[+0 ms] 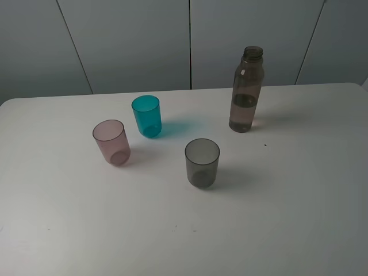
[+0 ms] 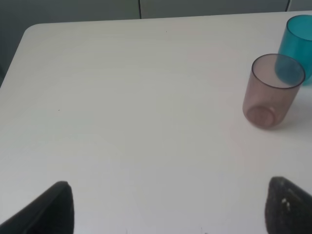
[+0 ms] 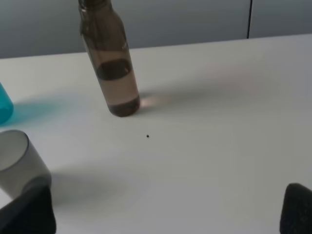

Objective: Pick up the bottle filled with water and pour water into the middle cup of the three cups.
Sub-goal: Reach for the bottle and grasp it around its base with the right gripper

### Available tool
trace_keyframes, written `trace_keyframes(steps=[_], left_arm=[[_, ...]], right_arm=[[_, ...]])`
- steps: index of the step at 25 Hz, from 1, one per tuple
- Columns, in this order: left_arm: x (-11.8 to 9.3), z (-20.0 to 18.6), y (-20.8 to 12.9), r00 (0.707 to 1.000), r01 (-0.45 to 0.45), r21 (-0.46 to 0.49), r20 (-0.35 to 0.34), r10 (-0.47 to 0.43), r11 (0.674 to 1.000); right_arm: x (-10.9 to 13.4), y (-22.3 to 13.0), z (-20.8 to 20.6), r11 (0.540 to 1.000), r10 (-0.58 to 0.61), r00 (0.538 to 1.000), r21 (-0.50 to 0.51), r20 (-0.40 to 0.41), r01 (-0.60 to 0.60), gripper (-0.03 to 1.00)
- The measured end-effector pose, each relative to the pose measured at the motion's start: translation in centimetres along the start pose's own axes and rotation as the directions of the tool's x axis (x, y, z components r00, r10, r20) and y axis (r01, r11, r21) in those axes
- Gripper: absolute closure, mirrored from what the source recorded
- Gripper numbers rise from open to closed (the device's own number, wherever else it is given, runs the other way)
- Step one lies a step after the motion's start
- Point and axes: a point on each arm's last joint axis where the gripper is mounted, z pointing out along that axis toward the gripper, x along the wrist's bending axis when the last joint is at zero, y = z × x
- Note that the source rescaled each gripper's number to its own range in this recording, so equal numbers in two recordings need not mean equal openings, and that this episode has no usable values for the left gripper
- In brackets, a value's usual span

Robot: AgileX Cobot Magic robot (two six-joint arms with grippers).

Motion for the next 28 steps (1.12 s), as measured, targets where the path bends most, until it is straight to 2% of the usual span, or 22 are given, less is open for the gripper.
trace_keyframes(steps=[6, 9, 13, 17, 20, 25, 28], left_arm=[[0.0, 0.0, 0.0, 1.0, 0.0, 0.0, 0.0, 0.0, 1.0], [0.0, 0.0, 0.0, 1.0, 0.0, 0.0, 0.0, 0.0, 1.0], [0.0, 0.0, 0.0, 1.0, 0.0, 0.0, 0.0, 0.0, 1.0], [0.0, 0.0, 0.0, 1.0, 0.0, 0.0, 0.0, 0.0, 1.0], [0.0, 0.0, 0.0, 1.0, 0.0, 0.0, 0.0, 0.0, 1.0], [0.0, 0.0, 0.0, 1.0, 0.0, 0.0, 0.0, 0.0, 1.0], [0.0, 0.0, 0.0, 1.0, 0.0, 0.0, 0.0, 0.0, 1.0]], right_arm=[[0.5, 6.8, -0.1, 0.995, 0.008, 1.0, -0.094, 0.001, -0.008, -0.03], [0.8, 10.5, 0.8, 0.994, 0.011, 1.0, -0.105, 0.002, -0.011, -0.03], [0.9, 14.2, 3.7, 0.997, -0.025, 1.0, -0.07, 0.003, 0.025, -0.03], [1.0, 15.7, 8.1, 1.0, -0.011, 0.999, -0.011, -0.03, 0.011, -0.03], [1.8, 15.9, 11.0, 0.998, -0.041, 0.996, 0.034, -0.077, 0.043, -0.03], [5.4, 15.5, 14.5, 0.984, -0.146, 0.963, 0.065, -0.226, 0.165, -0.03], [7.0, 14.9, 16.2, 0.972, -0.195, 0.942, 0.076, -0.273, 0.224, -0.03]])
